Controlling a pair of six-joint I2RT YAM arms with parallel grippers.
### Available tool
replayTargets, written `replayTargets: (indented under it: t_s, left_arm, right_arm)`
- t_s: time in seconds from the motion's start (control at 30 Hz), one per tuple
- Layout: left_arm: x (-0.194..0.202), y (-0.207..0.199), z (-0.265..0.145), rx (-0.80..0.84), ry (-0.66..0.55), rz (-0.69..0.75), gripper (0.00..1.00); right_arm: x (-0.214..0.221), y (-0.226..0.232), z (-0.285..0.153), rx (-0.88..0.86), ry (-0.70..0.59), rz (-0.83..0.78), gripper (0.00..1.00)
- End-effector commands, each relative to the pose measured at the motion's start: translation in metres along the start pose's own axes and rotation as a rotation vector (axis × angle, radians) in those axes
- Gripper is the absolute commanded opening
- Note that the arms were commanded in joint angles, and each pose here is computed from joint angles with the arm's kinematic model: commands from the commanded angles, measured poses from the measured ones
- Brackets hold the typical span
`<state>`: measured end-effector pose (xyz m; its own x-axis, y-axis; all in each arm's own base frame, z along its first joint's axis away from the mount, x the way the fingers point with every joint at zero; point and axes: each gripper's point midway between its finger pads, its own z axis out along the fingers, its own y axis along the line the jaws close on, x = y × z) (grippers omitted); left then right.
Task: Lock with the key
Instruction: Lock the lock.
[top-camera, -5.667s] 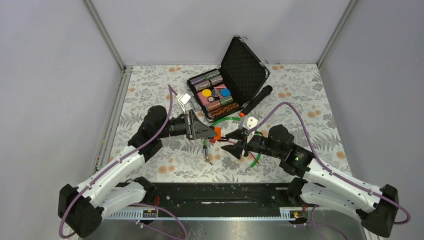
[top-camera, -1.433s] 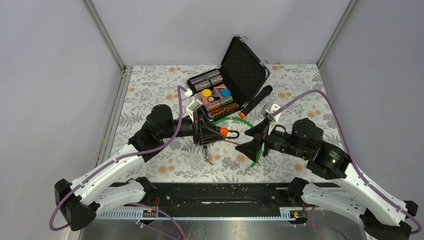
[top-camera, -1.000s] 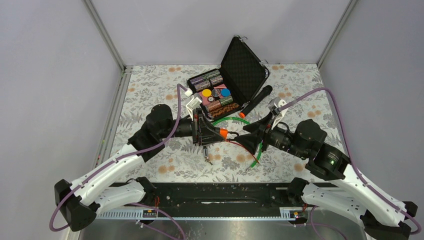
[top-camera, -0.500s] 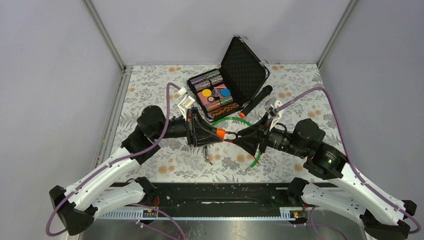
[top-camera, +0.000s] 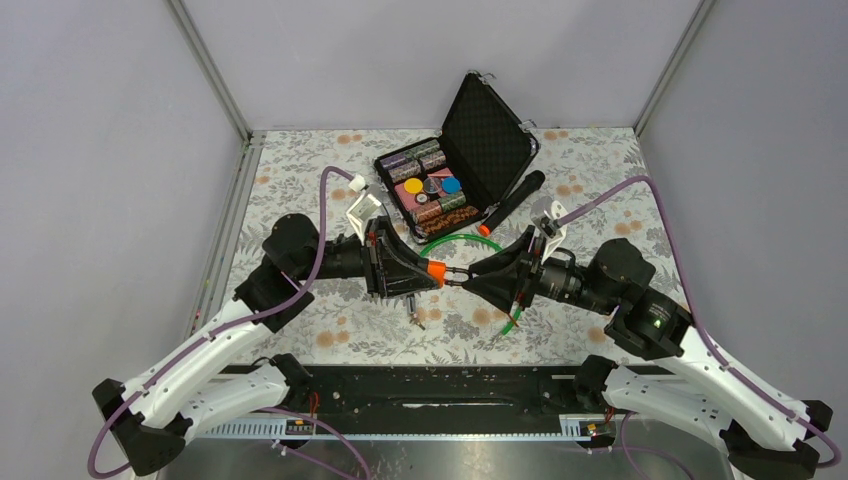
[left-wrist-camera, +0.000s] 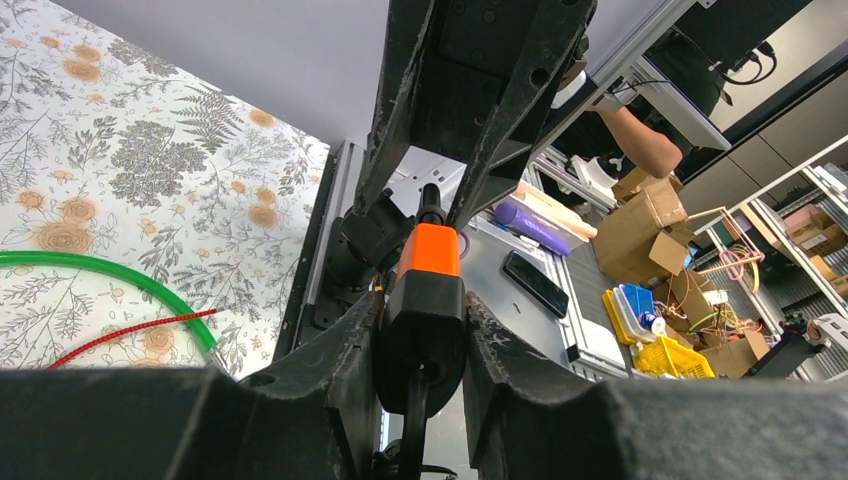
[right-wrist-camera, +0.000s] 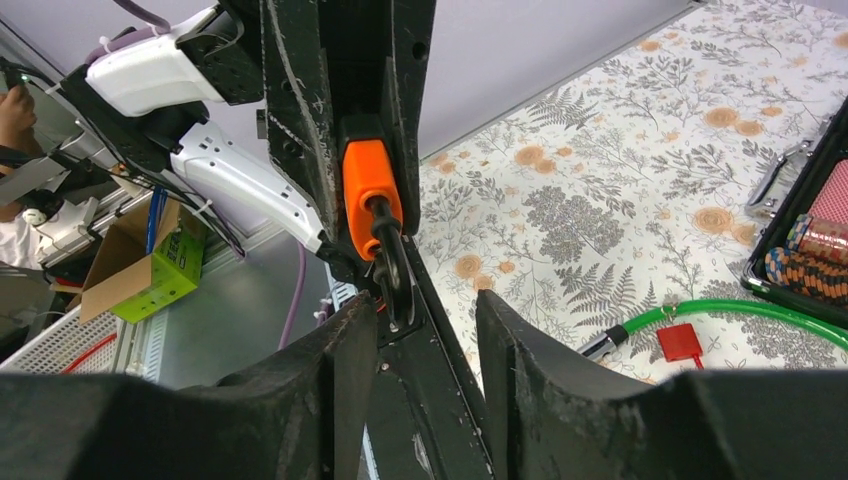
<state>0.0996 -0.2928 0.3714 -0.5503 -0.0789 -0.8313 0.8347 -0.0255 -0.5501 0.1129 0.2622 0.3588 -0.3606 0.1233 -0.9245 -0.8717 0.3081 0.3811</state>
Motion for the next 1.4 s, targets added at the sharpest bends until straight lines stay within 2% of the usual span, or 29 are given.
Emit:
replayTargets:
  t_s: [0.0, 0.1, 0.17, 0.3, 0.43, 0.97, 1.17, 1.37]
  left_arm:
    - [-0.031, -0.032, -0.004, 0.081, -0.075, 0.097, 0.0]
    - [-0.031, -0.031, -0.003, 0.08, -0.074, 0.097, 0.0]
    - [-0.031, -0.03, -0.003, 0.079, -0.073, 0.095, 0.0]
    - [-0.03, -0.031, -0.002, 0.085, -0.071, 0.088, 0.0]
    - [-0.027, -0.028, 0.0, 0.09, -0.06, 0.063, 0.0]
    - [0.001, 0.008, 0.01, 0.028, -0.002, -0.031, 0.0]
    - [0.01, 0.015, 0.015, 0.031, 0.021, -0.054, 0.0]
    - [0.039, 0.035, 0.02, -0.012, 0.084, -0.121, 0.0]
  right_arm:
    - [-0.018, 0.015, 0.002, -0.072, -0.053, -0.024, 0.47]
    - [-0.02, 0.018, 0.002, -0.089, -0.059, -0.027, 0.46]
    - [-0.02, 0.019, 0.003, -0.095, -0.058, -0.028, 0.4]
    - [-0.018, 0.02, 0.005, -0.105, -0.045, -0.026, 0.15]
    - [-0.016, 0.018, 0.011, -0.108, -0.04, -0.02, 0.0]
    - [-0.024, 0.037, 0.041, -0.25, -0.056, 0.144, 0.0]
    - [-0.019, 0.034, 0.054, -0.254, -0.031, 0.182, 0.0]
    - [-0.03, 0.025, 0.056, -0.202, -0.087, 0.174, 0.0]
